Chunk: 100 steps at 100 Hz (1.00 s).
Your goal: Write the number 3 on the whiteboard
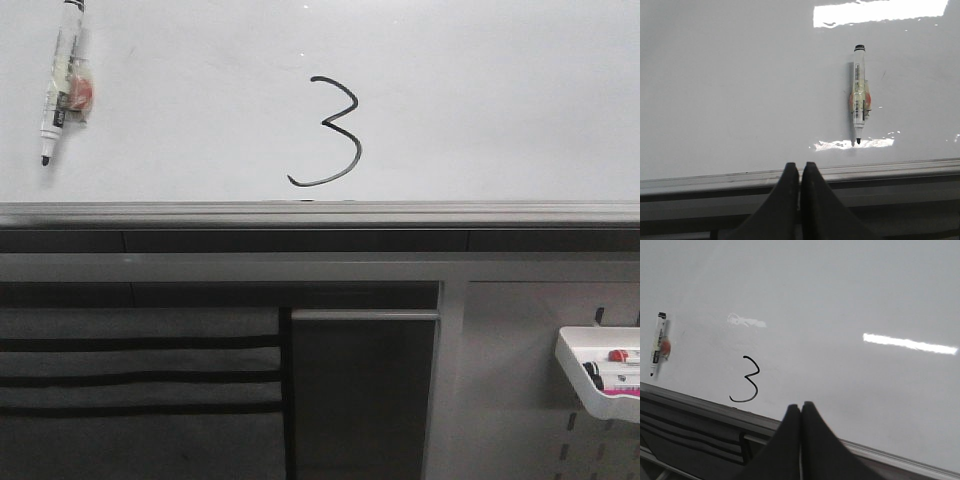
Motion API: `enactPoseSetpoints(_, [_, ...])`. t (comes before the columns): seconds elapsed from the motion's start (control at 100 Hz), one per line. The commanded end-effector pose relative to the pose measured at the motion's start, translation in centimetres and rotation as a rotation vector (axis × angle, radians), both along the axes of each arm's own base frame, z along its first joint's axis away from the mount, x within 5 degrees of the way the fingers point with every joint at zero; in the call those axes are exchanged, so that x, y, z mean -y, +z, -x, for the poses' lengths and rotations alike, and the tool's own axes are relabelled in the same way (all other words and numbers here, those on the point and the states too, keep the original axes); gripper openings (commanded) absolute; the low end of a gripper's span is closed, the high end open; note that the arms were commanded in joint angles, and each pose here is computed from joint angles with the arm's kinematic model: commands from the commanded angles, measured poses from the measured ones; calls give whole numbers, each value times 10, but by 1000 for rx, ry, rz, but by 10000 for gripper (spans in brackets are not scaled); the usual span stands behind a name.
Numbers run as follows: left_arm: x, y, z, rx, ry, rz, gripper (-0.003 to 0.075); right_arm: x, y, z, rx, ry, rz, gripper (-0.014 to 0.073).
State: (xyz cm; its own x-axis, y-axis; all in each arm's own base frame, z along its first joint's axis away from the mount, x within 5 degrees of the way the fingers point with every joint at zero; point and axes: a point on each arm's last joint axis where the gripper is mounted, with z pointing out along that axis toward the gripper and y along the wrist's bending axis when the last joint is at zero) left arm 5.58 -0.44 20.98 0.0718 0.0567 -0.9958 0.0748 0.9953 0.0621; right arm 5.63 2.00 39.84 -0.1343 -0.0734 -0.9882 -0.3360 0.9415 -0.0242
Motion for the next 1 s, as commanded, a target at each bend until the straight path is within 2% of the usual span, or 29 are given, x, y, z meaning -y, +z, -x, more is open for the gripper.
enactPoseSetpoints(0.0, [0,7,3,99,2,23,-18,1,15,0,100,-10,-24,-74])
enactPoseSetpoints(0.61, [0,7,3,99,2,23,-18,0,10,-1,126,-7,-34,-74])
enactPoseSetpoints(0.77, [-1,7,3,99,4,23,-18,6,-24,2,215,-86,-65,-74])
enactPoseSetpoints(0.99, [-1,7,3,99,4,23,-18,16,-109,5,307,-260,-133,-74])
